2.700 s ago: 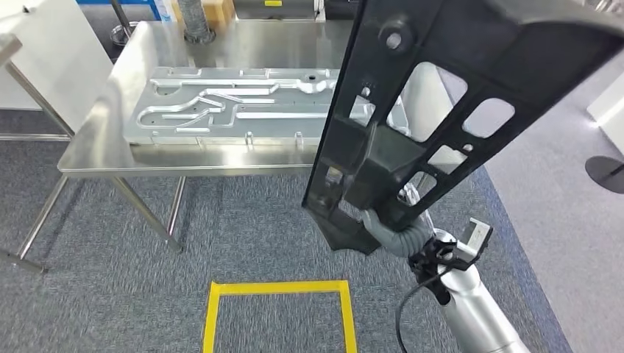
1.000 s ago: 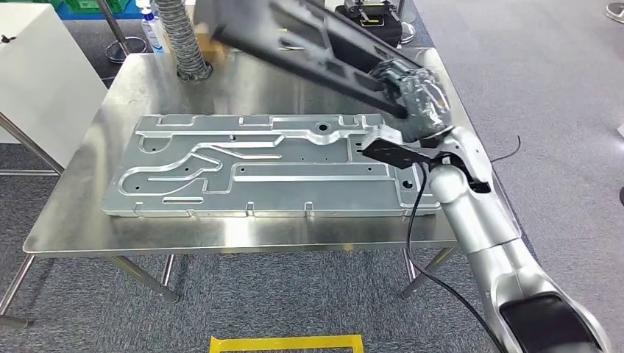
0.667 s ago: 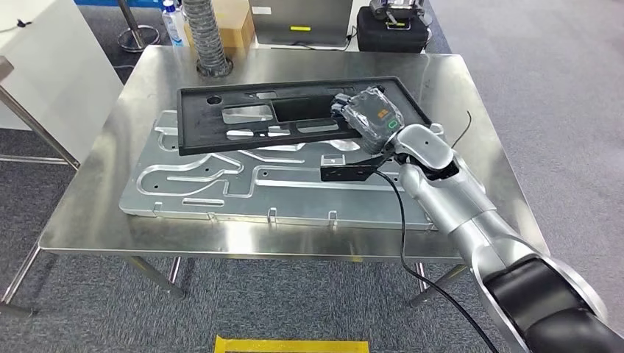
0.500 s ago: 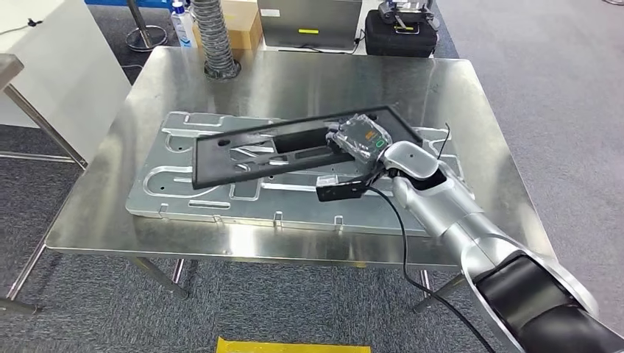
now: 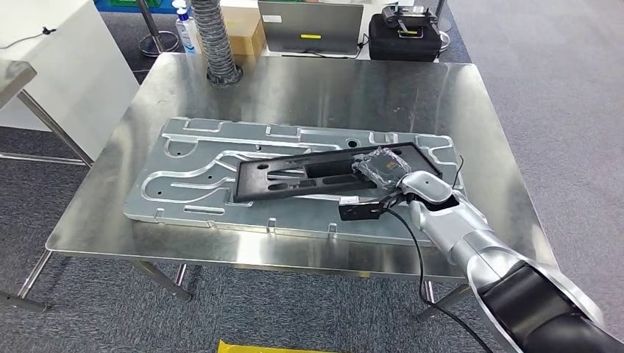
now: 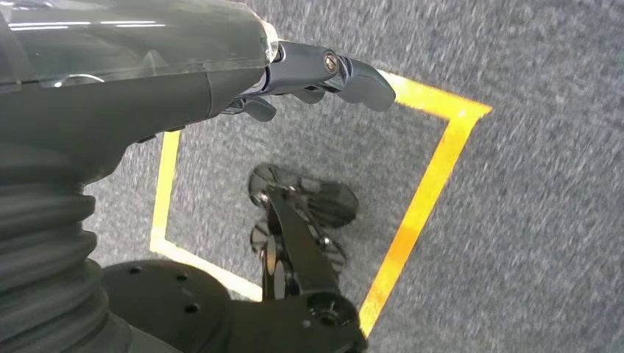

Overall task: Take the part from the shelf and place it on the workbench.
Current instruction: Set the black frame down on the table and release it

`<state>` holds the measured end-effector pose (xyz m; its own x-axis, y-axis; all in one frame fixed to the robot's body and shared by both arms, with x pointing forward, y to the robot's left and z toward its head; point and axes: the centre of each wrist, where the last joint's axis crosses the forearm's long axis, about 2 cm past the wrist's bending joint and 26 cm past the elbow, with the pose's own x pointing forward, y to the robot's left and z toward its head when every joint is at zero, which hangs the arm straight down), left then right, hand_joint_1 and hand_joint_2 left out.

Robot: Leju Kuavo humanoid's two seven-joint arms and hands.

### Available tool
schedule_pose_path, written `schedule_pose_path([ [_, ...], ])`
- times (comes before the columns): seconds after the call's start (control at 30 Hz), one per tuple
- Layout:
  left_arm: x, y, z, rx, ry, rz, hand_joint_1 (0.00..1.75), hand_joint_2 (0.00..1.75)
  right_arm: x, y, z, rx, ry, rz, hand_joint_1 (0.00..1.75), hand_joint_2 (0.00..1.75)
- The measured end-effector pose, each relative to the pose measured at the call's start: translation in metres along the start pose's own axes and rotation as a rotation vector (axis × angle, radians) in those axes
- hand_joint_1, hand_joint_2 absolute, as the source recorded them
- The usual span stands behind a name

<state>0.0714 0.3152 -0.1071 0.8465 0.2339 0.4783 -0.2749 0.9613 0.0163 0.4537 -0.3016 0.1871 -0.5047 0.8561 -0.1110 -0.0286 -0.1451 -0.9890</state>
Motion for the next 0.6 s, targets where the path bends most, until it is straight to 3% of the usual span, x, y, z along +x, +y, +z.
schedule_pose_path([
  [0.1,0.001,0.0,0.0,0.001,-0.02,-0.005,0.0,1.75,-0.001,0.004,0.002,0.008,0.007,0.001,1.75,1.75],
  [0.23,0.002,-0.001,-0.001,0.003,-0.04,-0.007,0.0,1.75,-0.002,0.008,0.004,0.022,0.017,-0.003,0.0,0.0],
  [0.3,0.002,-0.001,-0.001,0.002,-0.045,-0.008,0.0,1.75,-0.002,0.01,0.005,0.03,0.017,-0.007,0.0,0.0],
  [0.43,0.002,-0.001,-0.001,0.0,-0.072,-0.008,0.0,0.0,0.001,0.015,0.005,0.038,0.001,-0.036,0.0,0.0],
  [0.6,0.0,-0.002,0.0,-0.002,-0.089,-0.003,0.0,0.0,-0.001,0.014,0.006,-0.033,-0.067,-0.201,0.0,0.0],
])
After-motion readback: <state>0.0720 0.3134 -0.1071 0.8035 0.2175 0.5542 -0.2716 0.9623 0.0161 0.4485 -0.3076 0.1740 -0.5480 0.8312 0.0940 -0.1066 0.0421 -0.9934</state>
